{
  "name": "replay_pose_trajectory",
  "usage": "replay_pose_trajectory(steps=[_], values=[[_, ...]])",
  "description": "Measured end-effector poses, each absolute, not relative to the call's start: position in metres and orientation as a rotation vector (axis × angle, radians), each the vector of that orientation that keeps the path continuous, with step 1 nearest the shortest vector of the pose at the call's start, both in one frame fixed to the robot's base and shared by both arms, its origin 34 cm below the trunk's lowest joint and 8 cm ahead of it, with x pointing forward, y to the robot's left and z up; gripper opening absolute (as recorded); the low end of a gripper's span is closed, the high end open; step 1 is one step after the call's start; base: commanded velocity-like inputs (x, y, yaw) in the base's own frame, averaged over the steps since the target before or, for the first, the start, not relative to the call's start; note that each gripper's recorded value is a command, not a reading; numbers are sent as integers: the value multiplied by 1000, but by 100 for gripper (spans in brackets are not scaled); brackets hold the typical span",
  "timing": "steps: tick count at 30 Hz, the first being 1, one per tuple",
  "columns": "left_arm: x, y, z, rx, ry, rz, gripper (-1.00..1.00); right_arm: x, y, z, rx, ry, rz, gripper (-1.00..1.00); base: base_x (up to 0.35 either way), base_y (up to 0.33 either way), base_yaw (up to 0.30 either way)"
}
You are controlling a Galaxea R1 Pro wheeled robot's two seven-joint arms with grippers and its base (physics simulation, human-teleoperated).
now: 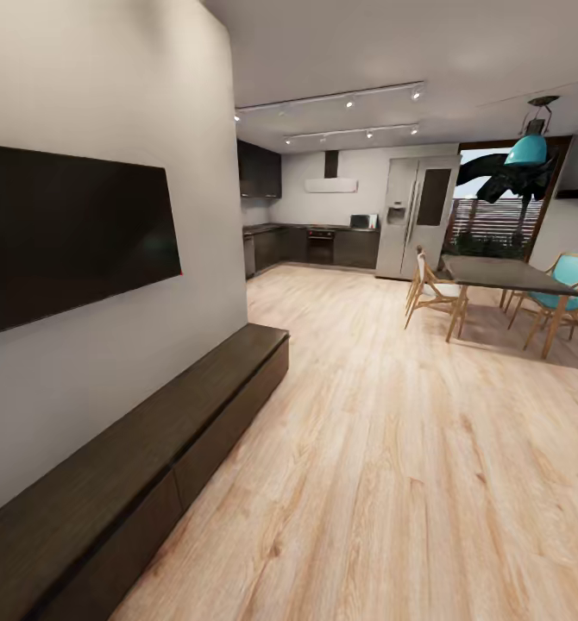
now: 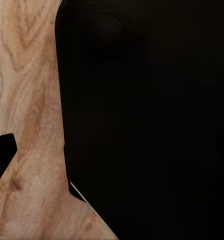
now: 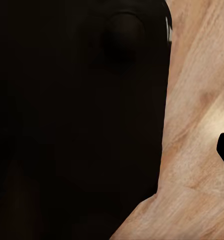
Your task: Turn on the radio receiver that's on the table in the living room.
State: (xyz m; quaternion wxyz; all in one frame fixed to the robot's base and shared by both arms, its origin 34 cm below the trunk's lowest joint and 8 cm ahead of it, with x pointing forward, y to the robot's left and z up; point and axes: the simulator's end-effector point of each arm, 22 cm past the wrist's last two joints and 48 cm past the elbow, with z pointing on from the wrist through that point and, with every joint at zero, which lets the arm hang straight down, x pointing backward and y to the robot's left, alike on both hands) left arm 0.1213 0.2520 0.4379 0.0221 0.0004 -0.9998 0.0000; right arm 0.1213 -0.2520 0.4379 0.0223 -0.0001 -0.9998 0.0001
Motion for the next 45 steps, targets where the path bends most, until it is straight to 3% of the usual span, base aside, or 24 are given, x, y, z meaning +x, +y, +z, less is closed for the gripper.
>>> replay_pose_trajectory(steps=[15,45], values=[[138,255,438,17,-3136,-5,100,125,-251,438,-2,-3104,2,100,0,0,-12],[138,254,438,17,-3136,-3,100,125,-251,438,-10,-3106,2,100,0,0,-283]])
